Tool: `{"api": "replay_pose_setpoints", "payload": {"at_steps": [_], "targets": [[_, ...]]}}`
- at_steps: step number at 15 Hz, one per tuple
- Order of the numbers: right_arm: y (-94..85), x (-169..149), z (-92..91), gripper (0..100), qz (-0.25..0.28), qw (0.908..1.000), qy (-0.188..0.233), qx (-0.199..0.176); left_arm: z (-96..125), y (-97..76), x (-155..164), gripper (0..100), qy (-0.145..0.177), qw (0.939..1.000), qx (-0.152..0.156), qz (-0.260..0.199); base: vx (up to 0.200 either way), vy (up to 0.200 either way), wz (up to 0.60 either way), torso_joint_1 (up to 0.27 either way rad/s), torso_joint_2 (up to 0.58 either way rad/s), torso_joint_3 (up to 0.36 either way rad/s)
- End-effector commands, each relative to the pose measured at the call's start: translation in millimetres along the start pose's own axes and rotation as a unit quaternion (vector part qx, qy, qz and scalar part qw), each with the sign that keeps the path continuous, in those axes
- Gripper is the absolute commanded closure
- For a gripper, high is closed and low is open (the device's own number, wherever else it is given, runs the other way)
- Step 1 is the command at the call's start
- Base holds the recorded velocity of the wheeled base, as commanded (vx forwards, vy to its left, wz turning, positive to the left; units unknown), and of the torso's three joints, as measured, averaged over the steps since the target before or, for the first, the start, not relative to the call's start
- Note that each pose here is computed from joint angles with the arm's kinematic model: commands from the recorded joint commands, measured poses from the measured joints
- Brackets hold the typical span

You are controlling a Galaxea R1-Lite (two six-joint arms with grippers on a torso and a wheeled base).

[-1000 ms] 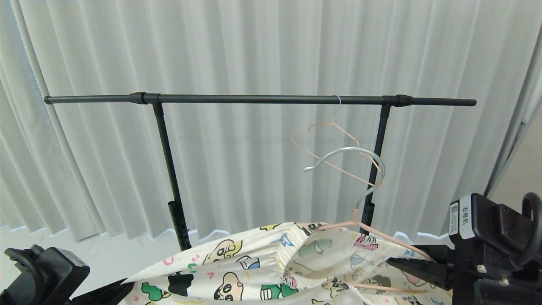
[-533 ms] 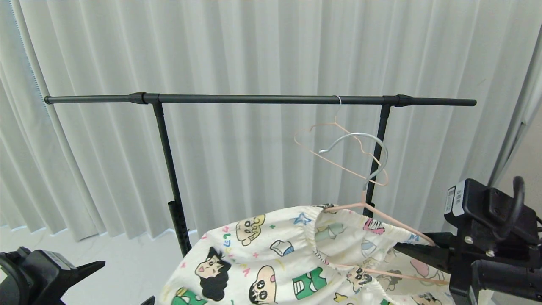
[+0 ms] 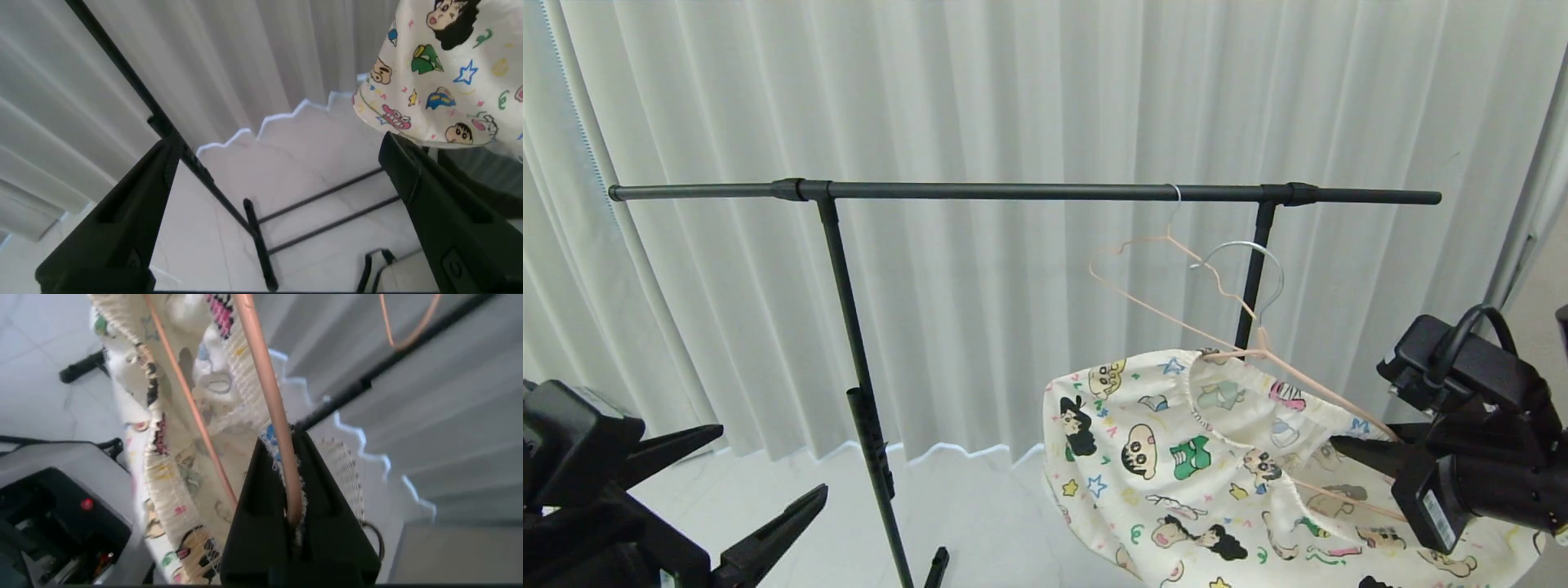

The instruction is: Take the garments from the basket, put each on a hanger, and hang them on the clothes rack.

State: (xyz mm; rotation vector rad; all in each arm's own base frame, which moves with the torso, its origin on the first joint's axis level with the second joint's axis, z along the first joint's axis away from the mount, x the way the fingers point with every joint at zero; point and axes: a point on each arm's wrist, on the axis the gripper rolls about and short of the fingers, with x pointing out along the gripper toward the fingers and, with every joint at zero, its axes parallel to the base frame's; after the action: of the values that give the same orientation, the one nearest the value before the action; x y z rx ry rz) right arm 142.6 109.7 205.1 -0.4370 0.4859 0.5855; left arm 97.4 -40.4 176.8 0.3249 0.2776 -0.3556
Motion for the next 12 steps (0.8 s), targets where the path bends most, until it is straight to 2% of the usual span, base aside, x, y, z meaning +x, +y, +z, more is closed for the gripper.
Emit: {"api": "replay_pose_setpoints", "payload": {"at_steps": [1, 5, 8, 12], "targets": [[-0.4, 1.0, -1.9, 100, -0.007, 0.9999, 0.013, 0.008, 7.6, 1.7, 5.3, 0, -0.001, 1.0, 0.0, 0.001, 0.0, 0.0, 0.0, 0.0, 0.0, 0.0], [-2.8, 8.1, -4.1, 100, -0.04, 0.9975, 0.038, 0.043, 8.1, 1.8, 5.2, 0, -0.001, 1.0, 0.001, 0.002, 0.0, 0.0, 0.0, 0.0, 0.0, 0.0], [-3.0, 22.1, 4.0, 100, -0.042, 0.9949, 0.049, 0.077, 4.8, 1.3, 4.3, 0, 0.002, 1.0, 0.0, 0.002, 0.0, 0.0, 0.0, 0.0, 0.0, 0.0], [-5.1, 44.1, 13.0, 100, -0.07, 0.9913, 0.078, 0.08, 3.7, 1.1, 5.4, 0, 0.006, 1.0, 0.002, 0.004, 0.0, 0.0, 0.0, 0.0, 0.0, 0.0]]}}
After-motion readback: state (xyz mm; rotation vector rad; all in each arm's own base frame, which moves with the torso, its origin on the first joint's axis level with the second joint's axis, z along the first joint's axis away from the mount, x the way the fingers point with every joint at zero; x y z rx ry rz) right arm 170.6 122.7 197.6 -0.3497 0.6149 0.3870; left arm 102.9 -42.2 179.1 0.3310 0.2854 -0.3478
